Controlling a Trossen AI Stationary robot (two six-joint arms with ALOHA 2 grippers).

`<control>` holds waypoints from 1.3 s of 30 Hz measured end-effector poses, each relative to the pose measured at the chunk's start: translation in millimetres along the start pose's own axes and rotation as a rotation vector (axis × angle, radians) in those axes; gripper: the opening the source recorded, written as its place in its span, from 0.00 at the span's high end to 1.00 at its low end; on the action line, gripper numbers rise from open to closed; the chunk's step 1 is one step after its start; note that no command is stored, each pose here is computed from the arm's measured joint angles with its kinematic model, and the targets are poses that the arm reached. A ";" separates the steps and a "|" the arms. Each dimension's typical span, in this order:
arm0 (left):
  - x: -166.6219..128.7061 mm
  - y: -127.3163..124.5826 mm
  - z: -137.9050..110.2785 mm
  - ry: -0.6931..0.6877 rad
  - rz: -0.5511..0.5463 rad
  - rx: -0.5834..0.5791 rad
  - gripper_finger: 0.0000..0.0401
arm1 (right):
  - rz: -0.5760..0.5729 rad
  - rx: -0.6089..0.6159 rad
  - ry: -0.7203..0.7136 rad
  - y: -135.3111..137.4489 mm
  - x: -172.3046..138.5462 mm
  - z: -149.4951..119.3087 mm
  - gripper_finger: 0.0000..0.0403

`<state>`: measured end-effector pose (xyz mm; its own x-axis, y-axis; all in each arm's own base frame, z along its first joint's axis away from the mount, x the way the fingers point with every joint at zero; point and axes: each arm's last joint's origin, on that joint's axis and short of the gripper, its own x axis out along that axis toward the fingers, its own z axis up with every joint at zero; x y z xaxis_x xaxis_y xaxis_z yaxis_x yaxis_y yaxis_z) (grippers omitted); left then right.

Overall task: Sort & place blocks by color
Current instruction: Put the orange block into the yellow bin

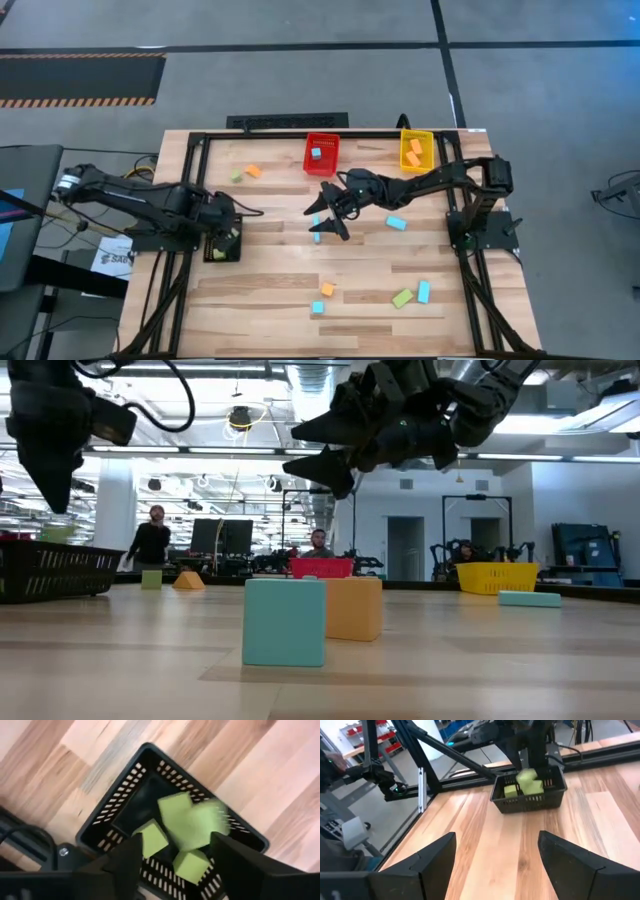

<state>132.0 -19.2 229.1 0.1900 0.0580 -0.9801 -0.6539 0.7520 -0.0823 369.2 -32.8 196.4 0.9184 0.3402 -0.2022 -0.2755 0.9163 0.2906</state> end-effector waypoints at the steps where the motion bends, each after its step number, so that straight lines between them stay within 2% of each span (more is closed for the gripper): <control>1: 1.1 -0.3 0.9 0.011 0.001 0.011 0.42 | -0.002 0.000 0.010 -0.2 0.0 -1.0 0.25; 4: 1.8 0.3 3.2 0.008 0.001 0.095 0.34 | -0.004 -0.004 0.023 -0.6 0.0 -2.4 0.25; 7: 1.6 -0.4 7.6 -0.051 0.008 0.170 0.30 | -0.008 0.004 0.036 -1.2 -0.1 -3.9 0.25; 11: 1.0 1.4 12.3 -0.126 0.059 0.237 0.30 | -0.009 0.047 0.070 2.8 -1.1 -5.0 0.25; 15: 0.2 -1.3 19.1 -0.243 0.099 0.284 0.32 | -0.025 0.065 0.148 23.8 -4.8 -3.4 0.25; 17: 4.6 -5.5 24.9 -0.350 0.103 0.307 0.34 | -0.096 0.045 0.203 39.6 -7.9 -3.8 0.25; 22: 34.8 -10.1 39.0 -0.570 0.123 0.399 0.36 | -0.363 -0.026 0.318 79.8 -22.5 -5.8 0.25; 24: 43.1 -11.3 48.6 -0.646 0.069 0.434 0.37 | -0.428 -0.026 0.350 93.6 -28.8 -7.5 0.25; 27: 44.3 -24.6 62.4 -0.774 -0.163 0.613 0.37 | -0.446 0.000 0.371 110.6 -34.3 -9.4 0.25; 29: 45.6 -33.8 68.2 -0.854 -0.249 0.718 0.37 | -0.424 0.001 0.371 118.8 -31.6 -12.5 0.25; 31: 49.2 -42.4 74.0 -0.913 -0.274 0.786 0.37 | -0.416 -0.012 0.394 124.6 -28.3 -18.7 0.25; 34: 61.4 -52.9 81.1 -0.950 -0.274 0.829 0.37 | -0.453 -0.030 0.439 127.2 -18.8 -34.7 0.25; 36: 70.5 -58.6 84.9 -0.959 -0.281 0.833 0.37 | -0.534 -0.051 0.436 123.9 -14.5 -42.1 0.25; 39: 81.9 -65.0 88.2 -0.969 -0.280 0.827 0.37 | -0.752 -0.014 0.357 109.6 -7.7 -48.9 0.25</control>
<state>254.6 -5.4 170.1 0.9201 0.0206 -0.3912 0.0693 0.9743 0.2144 318.0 75.4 184.1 0.7145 -0.3191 -0.6226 0.3696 0.9278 -0.0514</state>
